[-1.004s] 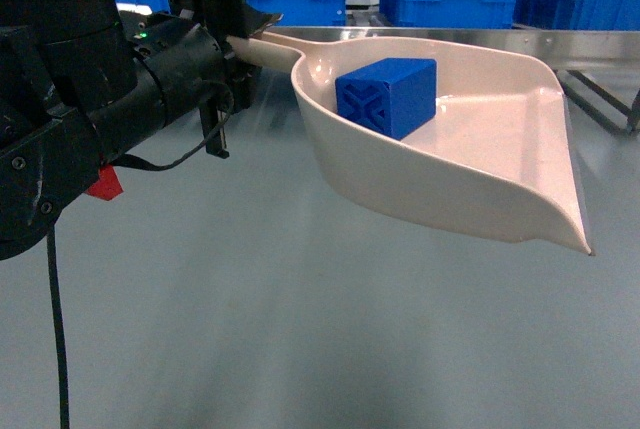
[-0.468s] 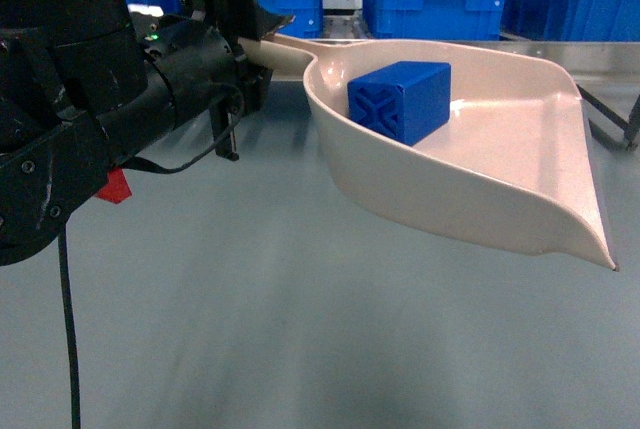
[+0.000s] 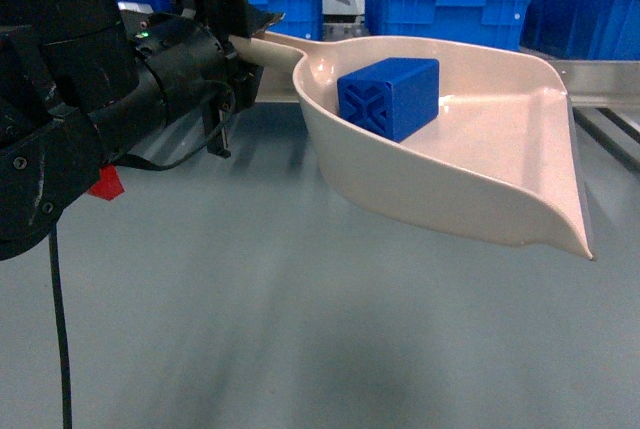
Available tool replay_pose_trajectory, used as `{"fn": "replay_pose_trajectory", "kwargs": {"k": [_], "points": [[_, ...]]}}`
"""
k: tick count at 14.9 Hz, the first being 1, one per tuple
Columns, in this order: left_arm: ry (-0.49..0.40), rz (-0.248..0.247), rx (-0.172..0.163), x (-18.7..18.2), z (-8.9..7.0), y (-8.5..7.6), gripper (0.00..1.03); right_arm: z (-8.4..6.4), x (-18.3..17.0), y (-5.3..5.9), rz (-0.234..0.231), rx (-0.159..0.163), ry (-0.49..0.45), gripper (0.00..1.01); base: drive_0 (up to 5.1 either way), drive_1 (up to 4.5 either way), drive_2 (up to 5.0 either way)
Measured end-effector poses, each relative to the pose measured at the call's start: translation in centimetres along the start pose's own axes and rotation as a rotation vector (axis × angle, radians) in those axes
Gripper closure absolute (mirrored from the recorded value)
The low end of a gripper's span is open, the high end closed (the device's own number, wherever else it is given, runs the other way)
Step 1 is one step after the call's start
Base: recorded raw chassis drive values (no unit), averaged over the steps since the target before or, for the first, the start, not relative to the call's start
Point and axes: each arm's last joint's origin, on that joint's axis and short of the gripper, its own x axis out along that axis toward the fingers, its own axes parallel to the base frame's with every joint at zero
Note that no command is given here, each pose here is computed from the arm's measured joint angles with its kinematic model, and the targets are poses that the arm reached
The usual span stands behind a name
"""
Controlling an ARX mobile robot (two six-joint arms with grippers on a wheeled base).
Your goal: Place part in tray to right shelf
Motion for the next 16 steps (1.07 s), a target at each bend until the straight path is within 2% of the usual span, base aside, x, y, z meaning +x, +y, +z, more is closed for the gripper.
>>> {"fn": "replay_pose_trajectory", "kwargs": {"k": [14,16], "points": [[0.000,0.004,0.000,0.00,0.03,0.04,0.91,-0.01,0.00,0.00,0.000,-0.001,0.001,0.03,3.0,0.84,-4.1],[0.000,-0.001,0.000,0.00,0.03,-0.01,0.91,0.01,0.00,0.00,0.000,0.000,-0.001,0.03,0.0,4.33,-4.3]]}}
